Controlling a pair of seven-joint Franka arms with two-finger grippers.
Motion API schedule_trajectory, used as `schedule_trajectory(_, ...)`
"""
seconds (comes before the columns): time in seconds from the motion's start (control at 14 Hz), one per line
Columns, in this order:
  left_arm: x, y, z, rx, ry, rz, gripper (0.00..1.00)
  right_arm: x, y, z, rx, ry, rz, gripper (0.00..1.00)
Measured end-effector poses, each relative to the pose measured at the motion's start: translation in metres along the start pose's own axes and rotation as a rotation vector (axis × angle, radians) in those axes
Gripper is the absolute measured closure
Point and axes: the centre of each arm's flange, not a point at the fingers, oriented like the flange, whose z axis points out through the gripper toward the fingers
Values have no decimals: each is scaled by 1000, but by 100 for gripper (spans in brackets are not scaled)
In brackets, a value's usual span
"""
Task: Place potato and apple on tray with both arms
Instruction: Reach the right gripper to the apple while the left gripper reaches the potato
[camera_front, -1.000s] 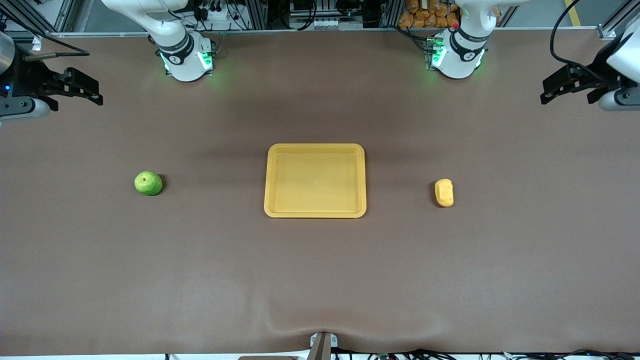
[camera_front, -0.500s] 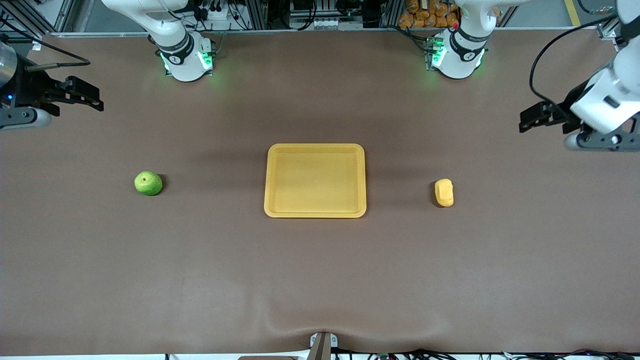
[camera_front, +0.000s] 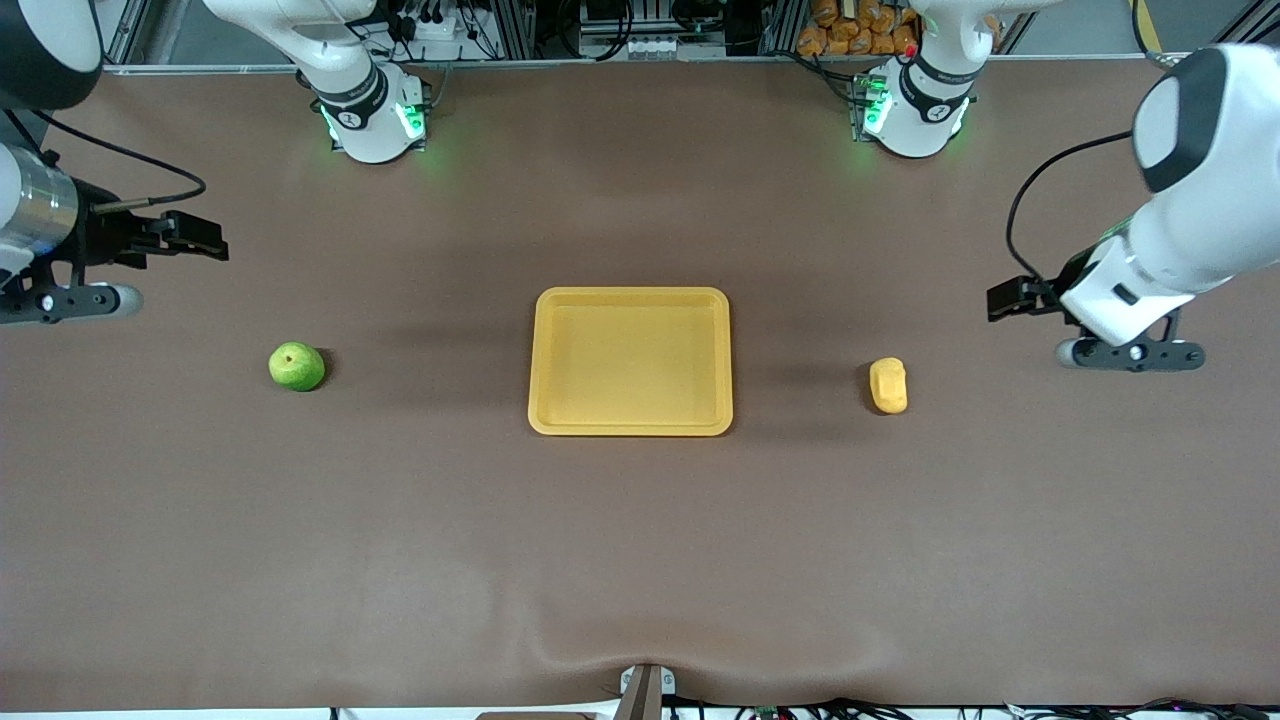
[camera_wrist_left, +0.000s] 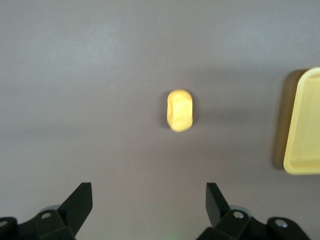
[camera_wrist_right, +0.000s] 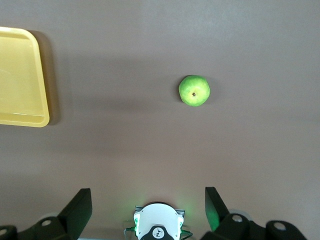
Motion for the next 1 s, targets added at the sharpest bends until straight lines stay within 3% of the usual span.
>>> schedule_trajectory(0.43,-4,21,85,-14,81,33,0,61,29,82,-2,-145,44,0)
schedule_trajectory(1.0,4,40,171,-50,82,20,0,111,73,165,-20,-87,107,0)
